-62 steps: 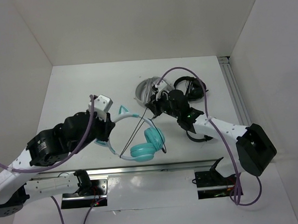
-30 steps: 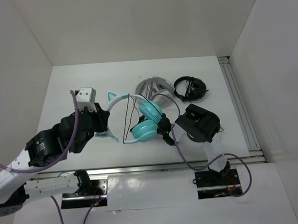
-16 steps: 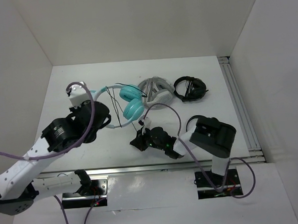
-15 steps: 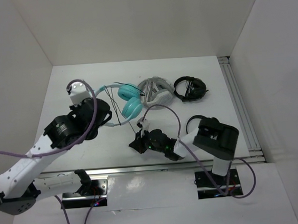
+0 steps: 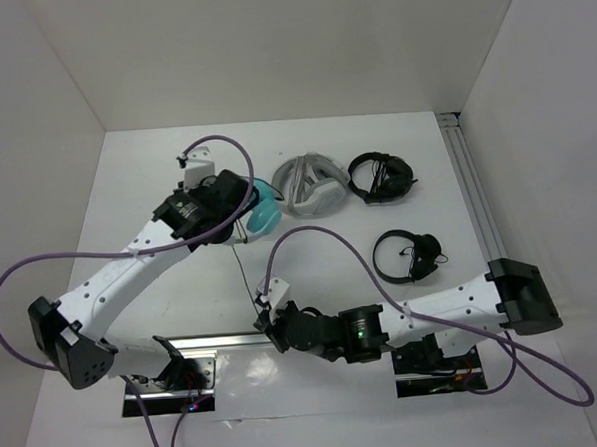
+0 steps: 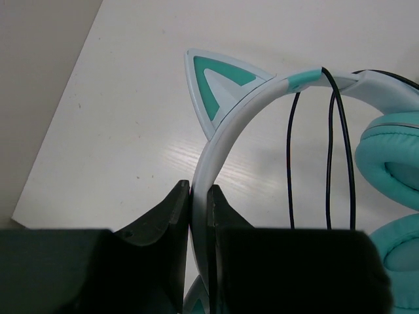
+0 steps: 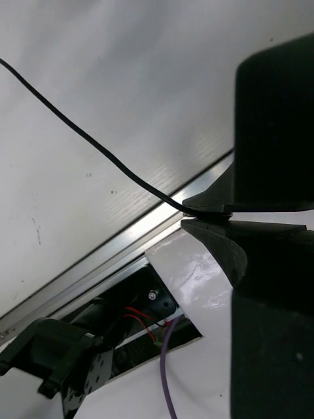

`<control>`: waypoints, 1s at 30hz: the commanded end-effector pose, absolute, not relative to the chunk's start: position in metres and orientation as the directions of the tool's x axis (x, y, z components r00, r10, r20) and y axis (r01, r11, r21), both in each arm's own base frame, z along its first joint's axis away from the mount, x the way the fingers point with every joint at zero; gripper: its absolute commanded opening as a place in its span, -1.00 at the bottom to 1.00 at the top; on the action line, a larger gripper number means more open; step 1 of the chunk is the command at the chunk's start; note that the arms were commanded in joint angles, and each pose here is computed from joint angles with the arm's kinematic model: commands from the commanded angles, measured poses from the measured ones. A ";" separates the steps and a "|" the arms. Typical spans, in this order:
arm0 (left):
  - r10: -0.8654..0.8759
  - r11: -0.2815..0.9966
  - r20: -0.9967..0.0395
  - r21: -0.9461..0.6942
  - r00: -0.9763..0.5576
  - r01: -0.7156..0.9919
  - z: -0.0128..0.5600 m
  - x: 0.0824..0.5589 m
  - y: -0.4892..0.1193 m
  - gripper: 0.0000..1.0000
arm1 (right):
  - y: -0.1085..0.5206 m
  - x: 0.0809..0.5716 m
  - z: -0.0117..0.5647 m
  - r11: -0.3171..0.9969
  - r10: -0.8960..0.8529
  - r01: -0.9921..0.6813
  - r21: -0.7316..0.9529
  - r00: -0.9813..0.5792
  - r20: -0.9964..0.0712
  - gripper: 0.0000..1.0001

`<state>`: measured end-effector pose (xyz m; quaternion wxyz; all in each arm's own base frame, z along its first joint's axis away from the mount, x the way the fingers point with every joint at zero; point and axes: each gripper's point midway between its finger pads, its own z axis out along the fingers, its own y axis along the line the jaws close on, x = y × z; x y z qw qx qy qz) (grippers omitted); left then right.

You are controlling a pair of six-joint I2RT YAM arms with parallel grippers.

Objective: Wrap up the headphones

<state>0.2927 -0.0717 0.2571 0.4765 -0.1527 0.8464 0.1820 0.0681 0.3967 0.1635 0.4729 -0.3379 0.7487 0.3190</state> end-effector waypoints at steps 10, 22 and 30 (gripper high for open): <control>0.161 0.970 -0.818 0.234 -0.552 -0.063 0.239 0.278 -0.120 -1.00 | 0.310 0.119 0.242 0.760 -0.328 -0.622 -0.190 -0.114 -0.938 -1.00; 0.454 0.866 -0.724 0.221 -0.519 0.449 0.199 0.222 -0.195 -1.00 | 0.276 0.157 0.260 0.815 -0.380 -0.499 -0.293 -0.079 -0.922 -1.00; 0.450 0.781 -0.787 0.117 -0.422 0.613 0.222 0.183 -0.212 -1.00 | 0.242 0.223 0.245 0.882 -0.370 -0.361 -0.303 -0.134 -0.919 -0.97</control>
